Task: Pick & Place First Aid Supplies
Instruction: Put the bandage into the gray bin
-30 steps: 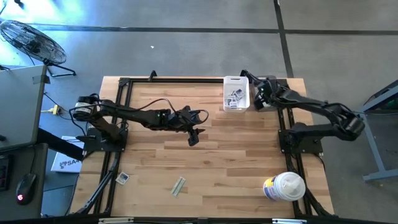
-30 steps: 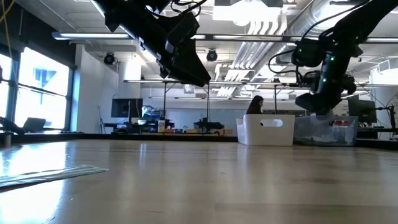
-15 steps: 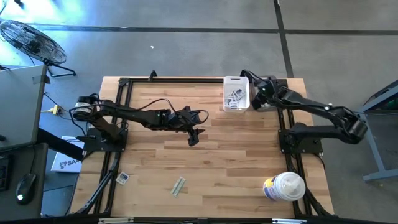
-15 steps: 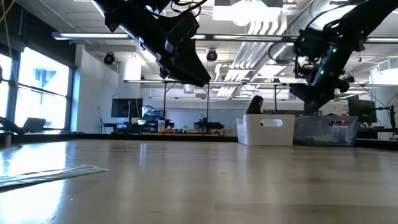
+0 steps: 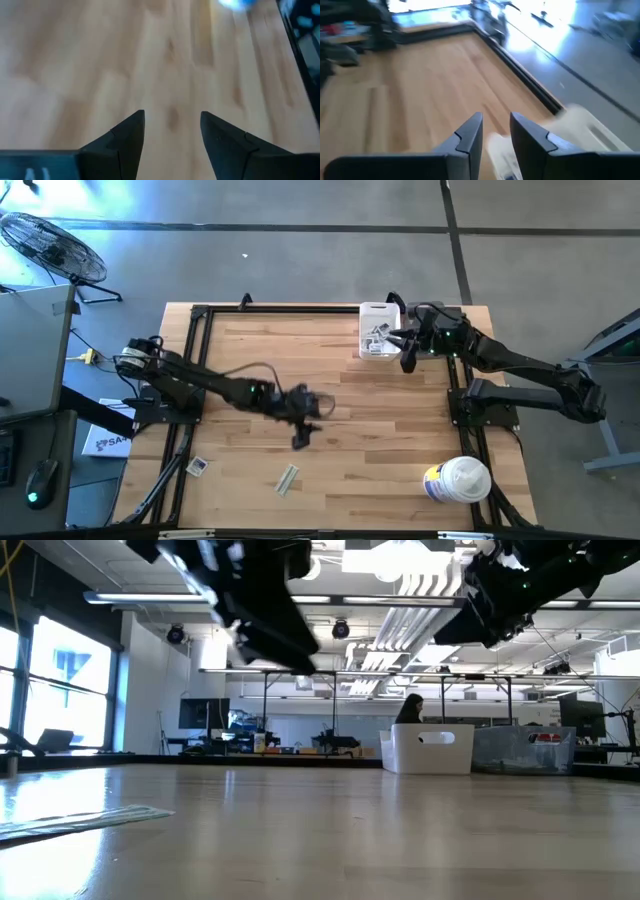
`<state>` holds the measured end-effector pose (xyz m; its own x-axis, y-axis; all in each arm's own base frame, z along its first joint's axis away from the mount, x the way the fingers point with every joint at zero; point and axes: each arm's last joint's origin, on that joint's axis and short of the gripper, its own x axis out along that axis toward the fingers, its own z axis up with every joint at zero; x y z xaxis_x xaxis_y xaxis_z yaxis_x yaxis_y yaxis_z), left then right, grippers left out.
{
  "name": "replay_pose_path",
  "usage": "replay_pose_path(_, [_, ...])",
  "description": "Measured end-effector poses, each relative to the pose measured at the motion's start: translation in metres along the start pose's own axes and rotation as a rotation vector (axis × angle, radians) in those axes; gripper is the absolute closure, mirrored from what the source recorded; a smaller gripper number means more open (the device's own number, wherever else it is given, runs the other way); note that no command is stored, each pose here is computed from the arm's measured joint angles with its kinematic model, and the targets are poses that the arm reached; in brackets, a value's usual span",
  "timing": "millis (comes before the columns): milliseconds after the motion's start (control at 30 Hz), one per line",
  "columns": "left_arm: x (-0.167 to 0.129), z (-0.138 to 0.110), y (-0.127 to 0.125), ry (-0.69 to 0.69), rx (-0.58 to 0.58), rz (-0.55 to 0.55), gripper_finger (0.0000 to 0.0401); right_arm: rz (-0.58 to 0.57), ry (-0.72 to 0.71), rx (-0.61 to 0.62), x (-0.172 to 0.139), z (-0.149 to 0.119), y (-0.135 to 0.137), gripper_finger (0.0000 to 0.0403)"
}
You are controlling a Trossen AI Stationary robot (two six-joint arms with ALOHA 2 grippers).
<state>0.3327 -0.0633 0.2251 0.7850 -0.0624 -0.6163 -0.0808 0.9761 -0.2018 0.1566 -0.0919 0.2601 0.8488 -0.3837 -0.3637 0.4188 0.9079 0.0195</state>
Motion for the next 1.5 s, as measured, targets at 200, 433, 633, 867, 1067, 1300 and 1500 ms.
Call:
replay_pose_path(200, [0.017,-0.033,-0.034,0.112,-0.072,0.007,0.0211,0.140,-0.055,-0.108,0.011,0.005,0.018,0.0316])
replay_pose_path(433, [0.037,-0.064,-0.054,0.234,-0.239,-0.011,0.0211,0.303,0.005,-0.159,0.019,-0.003,0.052,0.0316])
replay_pose_path(633, [0.031,-0.074,-0.074,0.337,-0.436,-0.040,0.0211,0.396,0.019,-0.217,0.014,-0.008,0.078,0.0316])
replay_pose_path(867, [0.010,-0.085,-0.114,0.445,-0.653,0.025,0.0211,0.300,-0.004,-0.309,0.012,-0.008,0.085,0.0316])
replay_pose_path(1067, [-0.004,-0.100,-0.125,0.395,-0.658,0.189,0.0211,0.240,-0.045,-0.342,0.014,-0.004,0.081,0.0315])
replay_pose_path(1300, [0.000,-0.091,-0.116,0.221,-0.457,0.258,0.0211,0.230,-0.068,-0.335,0.014,-0.001,0.079,0.0315])
replay_pose_path(1500, [0.014,-0.100,-0.115,0.304,-0.358,0.240,0.0238,0.234,-0.067,-0.330,0.014,-0.001,0.079,0.0315])
